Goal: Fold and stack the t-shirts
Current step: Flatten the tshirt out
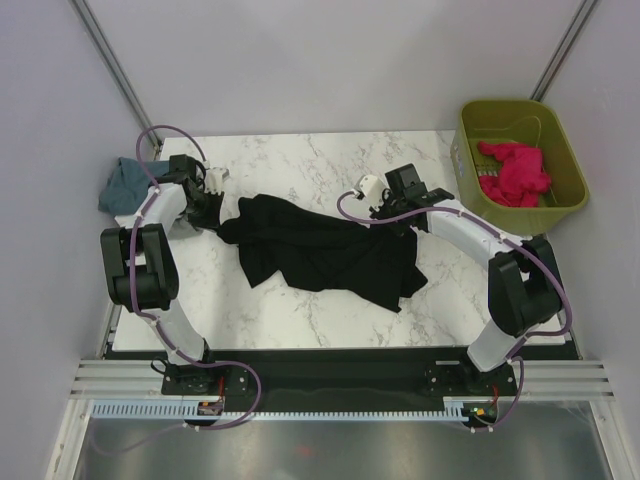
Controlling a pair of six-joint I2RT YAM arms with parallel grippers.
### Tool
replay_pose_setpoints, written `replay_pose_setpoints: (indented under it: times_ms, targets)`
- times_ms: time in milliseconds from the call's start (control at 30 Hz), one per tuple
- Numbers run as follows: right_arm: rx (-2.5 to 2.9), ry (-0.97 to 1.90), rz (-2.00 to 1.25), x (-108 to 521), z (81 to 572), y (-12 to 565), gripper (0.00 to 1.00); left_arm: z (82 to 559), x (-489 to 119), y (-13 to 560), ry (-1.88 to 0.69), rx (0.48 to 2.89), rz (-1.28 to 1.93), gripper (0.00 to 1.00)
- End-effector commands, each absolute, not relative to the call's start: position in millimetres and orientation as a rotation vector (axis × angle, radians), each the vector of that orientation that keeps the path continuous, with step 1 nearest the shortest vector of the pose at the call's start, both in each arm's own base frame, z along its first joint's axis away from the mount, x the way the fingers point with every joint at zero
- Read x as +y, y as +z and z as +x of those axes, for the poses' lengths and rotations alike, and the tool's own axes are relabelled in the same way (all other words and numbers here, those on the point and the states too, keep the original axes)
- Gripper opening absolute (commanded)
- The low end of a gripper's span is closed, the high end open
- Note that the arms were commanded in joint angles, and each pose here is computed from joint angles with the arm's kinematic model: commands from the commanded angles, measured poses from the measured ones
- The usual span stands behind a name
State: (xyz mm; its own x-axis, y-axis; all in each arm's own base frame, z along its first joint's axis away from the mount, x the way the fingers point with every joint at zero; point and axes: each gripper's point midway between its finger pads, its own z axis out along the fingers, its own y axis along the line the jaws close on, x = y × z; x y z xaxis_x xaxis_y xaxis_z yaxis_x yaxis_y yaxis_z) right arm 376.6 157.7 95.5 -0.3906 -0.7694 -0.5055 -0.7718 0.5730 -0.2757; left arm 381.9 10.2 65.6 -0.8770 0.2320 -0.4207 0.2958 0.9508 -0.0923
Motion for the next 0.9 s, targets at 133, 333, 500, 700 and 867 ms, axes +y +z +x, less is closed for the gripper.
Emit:
replay_pose_setpoints:
  times_ms: [133,333,500,700,867]
  targets:
    - [2.033,-0.182,-1.128,143,418,179,0.00,403,7,110,-0.242,2.603,0.392,0.02]
    - [1.867,-0.329,-0.948,115,452,287,0.00,438,6,190,-0.215,2.465,0.420,0.02]
    - [1.784,-0.399,-0.811,97,453,348,0.00,451,-1,285,-0.214,2.290,0.408,0.02]
    - [1.661,-0.459,-0.628,66,423,421,0.00,426,-5,365,-0.164,2.115,0.406,0.02]
    - [1.534,-0.456,-0.511,45,378,479,0.00,391,-11,413,-0.118,1.994,0.447,0.02]
